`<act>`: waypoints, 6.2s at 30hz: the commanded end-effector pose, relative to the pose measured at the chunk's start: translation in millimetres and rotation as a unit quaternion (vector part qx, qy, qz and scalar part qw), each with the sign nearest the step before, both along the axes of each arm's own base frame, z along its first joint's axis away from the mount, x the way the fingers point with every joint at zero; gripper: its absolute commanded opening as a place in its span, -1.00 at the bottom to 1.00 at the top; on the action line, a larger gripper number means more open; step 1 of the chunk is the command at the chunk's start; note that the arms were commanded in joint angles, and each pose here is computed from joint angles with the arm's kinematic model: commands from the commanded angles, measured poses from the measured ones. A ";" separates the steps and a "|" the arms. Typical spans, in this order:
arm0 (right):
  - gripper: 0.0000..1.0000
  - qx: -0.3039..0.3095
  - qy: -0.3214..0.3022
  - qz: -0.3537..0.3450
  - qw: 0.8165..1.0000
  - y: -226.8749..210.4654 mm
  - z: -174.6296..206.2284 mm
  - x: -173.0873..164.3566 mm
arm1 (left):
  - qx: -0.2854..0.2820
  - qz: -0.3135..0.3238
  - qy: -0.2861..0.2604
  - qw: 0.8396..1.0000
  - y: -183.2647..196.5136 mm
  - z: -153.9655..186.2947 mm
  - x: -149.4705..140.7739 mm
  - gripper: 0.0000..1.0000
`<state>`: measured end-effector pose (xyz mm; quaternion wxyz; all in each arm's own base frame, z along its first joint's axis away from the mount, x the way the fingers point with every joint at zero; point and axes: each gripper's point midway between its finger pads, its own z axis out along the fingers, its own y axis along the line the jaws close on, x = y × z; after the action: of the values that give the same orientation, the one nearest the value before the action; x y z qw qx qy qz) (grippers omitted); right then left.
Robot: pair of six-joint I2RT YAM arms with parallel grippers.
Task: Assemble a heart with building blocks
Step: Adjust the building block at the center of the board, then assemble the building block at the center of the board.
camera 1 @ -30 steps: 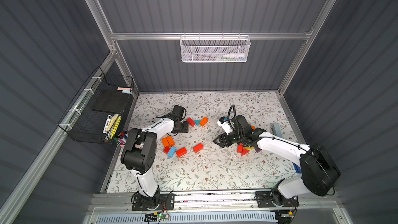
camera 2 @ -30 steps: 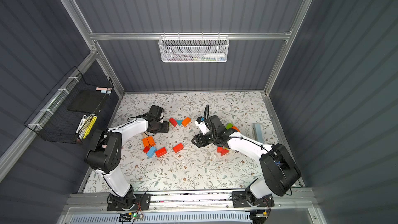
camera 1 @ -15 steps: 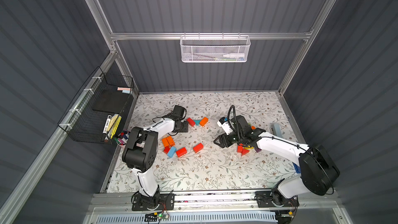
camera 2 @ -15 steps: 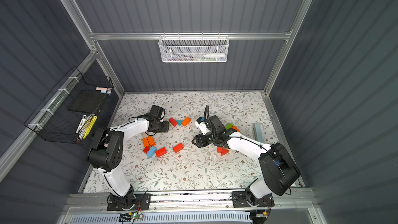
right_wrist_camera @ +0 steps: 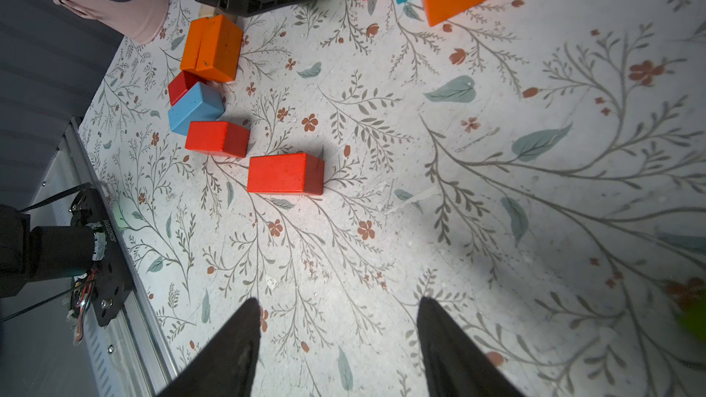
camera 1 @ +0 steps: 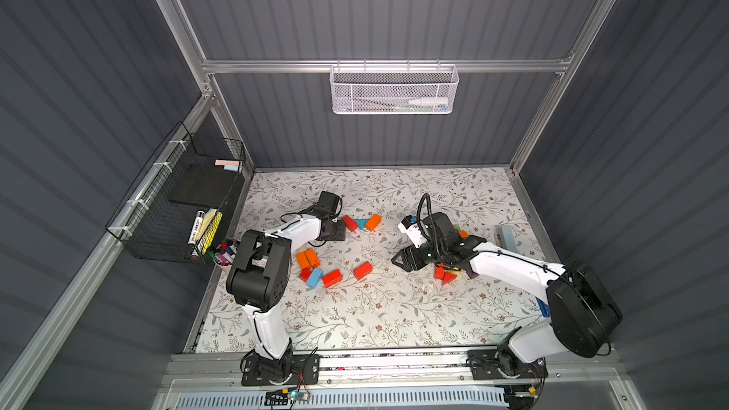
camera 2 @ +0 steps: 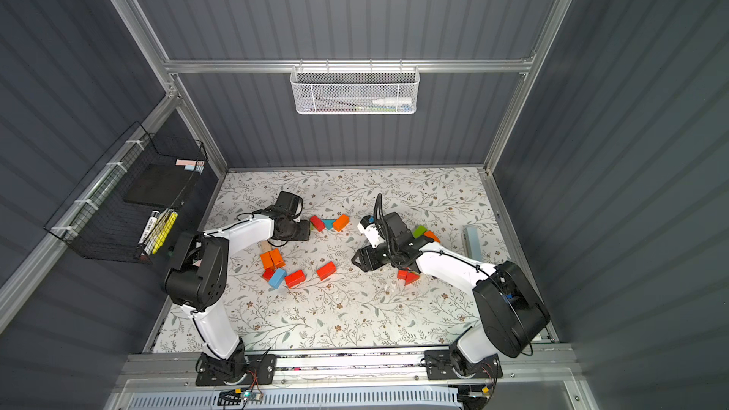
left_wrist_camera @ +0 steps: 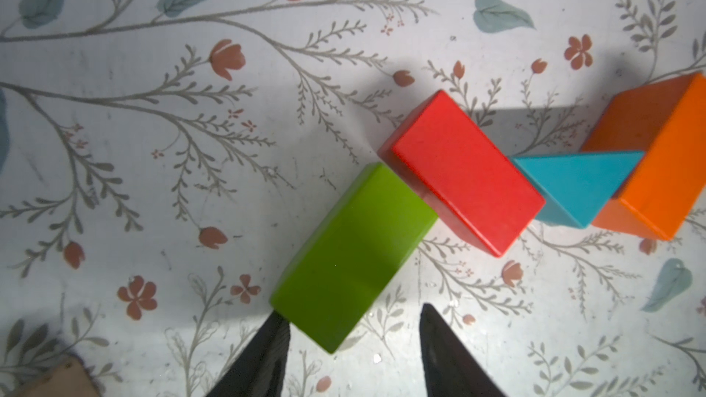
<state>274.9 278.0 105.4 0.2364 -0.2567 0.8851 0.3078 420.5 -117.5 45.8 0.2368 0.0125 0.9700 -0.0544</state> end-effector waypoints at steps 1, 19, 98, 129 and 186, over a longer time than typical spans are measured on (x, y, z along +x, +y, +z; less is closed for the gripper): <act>0.35 -0.004 0.006 -0.001 1.000 -2.0 -7.1 -1.1 | 0.008 -0.004 -0.013 1.000 1.9 5.1 10.8 0.12; 0.38 0.002 0.008 0.041 0.999 5.2 -1.2 -8.8 | 0.020 0.008 0.009 1.000 11.0 29.5 -5.8 0.12; -0.49 -0.251 -0.074 0.142 0.955 77.9 -69.9 48.6 | -0.024 -0.091 -0.272 0.958 24.5 209.7 -40.5 0.98; -0.50 -0.257 -0.072 0.063 0.961 23.3 -75.0 142.5 | -0.034 -0.138 -0.275 0.951 11.6 208.5 -44.6 0.98; 0.04 -0.267 -0.085 0.091 0.955 26.4 -79.0 152.8 | -0.035 -0.144 -0.261 0.954 10.1 201.4 -45.5 0.98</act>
<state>431.9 310.7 30.3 0.2183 -0.4045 0.8857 0.0655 376.9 -105.7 251.9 0.4802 0.1463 0.8574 -0.1130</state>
